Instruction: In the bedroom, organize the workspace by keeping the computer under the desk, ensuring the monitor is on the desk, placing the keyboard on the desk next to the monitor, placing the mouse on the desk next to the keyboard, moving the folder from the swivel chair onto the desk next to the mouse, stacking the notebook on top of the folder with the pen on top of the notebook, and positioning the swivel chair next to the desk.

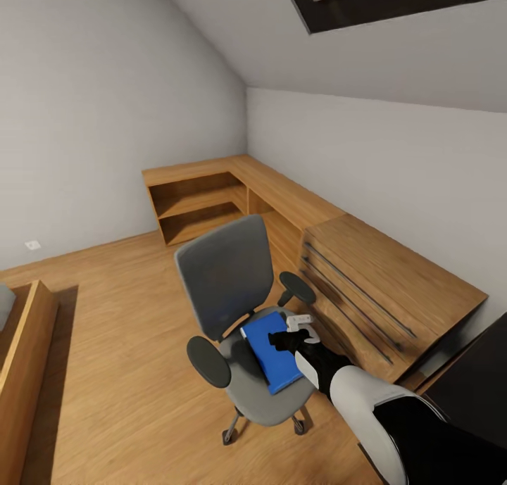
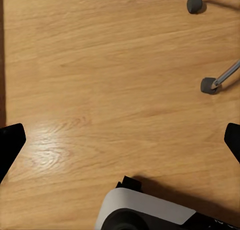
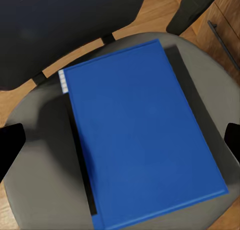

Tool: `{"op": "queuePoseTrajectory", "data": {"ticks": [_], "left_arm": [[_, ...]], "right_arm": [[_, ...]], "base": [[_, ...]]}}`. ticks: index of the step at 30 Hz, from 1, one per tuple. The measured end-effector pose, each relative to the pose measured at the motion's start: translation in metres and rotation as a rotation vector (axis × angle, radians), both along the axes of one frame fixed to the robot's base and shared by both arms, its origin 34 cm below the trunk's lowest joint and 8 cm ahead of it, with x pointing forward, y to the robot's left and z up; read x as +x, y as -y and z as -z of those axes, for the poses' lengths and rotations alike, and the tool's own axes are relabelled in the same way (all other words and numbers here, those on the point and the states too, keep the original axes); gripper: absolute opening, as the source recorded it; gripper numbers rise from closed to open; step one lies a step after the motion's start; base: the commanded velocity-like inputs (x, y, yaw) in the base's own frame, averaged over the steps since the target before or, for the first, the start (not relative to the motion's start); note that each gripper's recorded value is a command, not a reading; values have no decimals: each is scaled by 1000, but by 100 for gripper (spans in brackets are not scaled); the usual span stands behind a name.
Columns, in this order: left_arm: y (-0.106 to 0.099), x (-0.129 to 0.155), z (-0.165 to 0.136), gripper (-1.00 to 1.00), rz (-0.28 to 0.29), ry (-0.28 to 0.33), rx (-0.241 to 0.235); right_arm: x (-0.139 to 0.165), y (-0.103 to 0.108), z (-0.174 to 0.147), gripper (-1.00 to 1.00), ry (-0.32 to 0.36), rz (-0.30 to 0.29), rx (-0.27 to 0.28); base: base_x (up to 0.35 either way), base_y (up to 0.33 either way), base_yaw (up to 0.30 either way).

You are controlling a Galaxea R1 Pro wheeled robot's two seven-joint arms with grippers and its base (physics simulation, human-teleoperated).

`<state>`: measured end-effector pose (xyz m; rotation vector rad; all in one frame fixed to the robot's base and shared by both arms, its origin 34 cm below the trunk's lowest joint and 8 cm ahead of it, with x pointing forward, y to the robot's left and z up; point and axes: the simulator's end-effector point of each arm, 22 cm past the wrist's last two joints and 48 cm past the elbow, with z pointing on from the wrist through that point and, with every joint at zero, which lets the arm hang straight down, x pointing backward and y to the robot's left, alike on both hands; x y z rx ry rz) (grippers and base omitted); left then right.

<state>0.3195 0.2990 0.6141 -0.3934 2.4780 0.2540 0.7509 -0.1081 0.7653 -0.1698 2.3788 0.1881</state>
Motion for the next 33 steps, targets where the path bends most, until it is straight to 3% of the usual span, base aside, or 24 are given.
{"op": "queuePoseTrajectory", "data": {"ticks": [14, 21, 25, 30, 33], "left_arm": [[-4, 4, 9, 100, -11, 0, 6], [-10, 37, 7, 100, -55, 47, -8], [-12, 56, 11, 100, -68, 15, -34], [-10, 78, 14, 100, -55, -71, -81], [-11, 95, 9, 100, -61, -74, -101]], "right_arm": [[8, 15, 8, 100, 22, 14, -12], [11, 20, 15, 100, 25, 19, -18], [12, 25, 20, 100, 26, 23, -23], [14, 28, 27, 100, 26, 26, -27], [15, 29, 30, 100, 27, 27, -27]], "base": [[-2, 1, 0], [0, 0, 0], [0, 0, 0], [0, 0, 0], [0, 0, 0]]}}
